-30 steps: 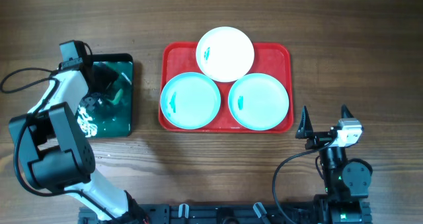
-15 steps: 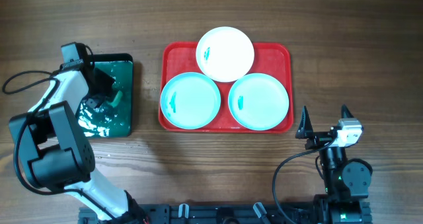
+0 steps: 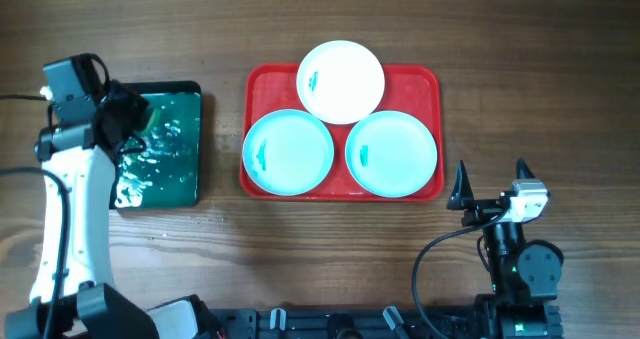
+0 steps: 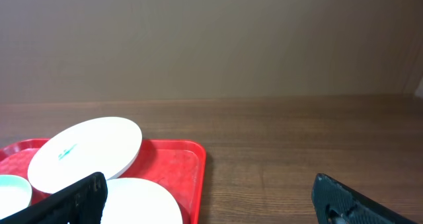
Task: Clean dirty plates on tray and stack at the side
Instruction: 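Dip and rub the sponge in the basin water with the left gripper, then carry the sponge with the left gripper over the lower-left plate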
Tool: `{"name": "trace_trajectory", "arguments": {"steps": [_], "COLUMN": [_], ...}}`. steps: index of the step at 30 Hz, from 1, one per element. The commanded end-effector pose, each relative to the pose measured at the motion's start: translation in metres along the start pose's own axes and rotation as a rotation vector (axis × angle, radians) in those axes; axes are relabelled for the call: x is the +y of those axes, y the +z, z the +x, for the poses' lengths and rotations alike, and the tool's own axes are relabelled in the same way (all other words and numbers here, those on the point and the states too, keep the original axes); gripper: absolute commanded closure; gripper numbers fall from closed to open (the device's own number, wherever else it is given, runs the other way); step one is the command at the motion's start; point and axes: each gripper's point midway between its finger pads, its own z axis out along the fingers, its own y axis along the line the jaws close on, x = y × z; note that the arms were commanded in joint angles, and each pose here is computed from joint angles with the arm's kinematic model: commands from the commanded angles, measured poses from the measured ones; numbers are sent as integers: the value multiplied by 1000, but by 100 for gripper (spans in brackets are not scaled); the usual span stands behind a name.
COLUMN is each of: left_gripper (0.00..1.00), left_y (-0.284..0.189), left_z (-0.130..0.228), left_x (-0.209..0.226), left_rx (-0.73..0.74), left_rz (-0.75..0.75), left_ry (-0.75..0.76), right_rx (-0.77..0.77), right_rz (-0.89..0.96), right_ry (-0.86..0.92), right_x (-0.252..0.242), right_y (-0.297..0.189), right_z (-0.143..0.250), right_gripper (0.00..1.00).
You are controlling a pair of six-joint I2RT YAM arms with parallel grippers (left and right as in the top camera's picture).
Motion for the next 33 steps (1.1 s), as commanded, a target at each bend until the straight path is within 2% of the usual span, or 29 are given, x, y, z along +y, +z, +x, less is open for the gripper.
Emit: {"name": "trace_trajectory", "arguments": {"steps": [1,3,6,8,11,16,20,26,29,33], "left_gripper": [96,96,96,96,96,96,96,96,96,96], "left_y": [22,48,85,86,54,-49,-86,-64,-34,7], "left_z": [5,9,36,40,25,-9,-3,115,178,234], "left_x": [14,32,46,43,14,-43,-63,-108,-120,-118], "left_rx": [29,45,162,184,174,24,-32,313,436,501], "left_rz": [-72,-162,-205,-188,-73,185,264,360,315,208], "left_ry": [29,33,37,64,95,112,212,400,526,652], "right_rx": [-2,-2,-2,-2,-2,-2,-2,-2,-2,-2], "right_rz": [-16,-16,-16,-16,-16,-16,-16,-16,-16,-16], "right_ry": [13,13,14,13,13,13,13,13,13,13], "right_x": [2,2,2,2,2,2,2,2,2,2], "right_y": [0,0,0,0,0,0,0,0,0,0], "right_z": [0,0,0,0,0,0,0,0,0,0], "right_gripper": [0,0,0,0,0,0,0,0,0,0]}}
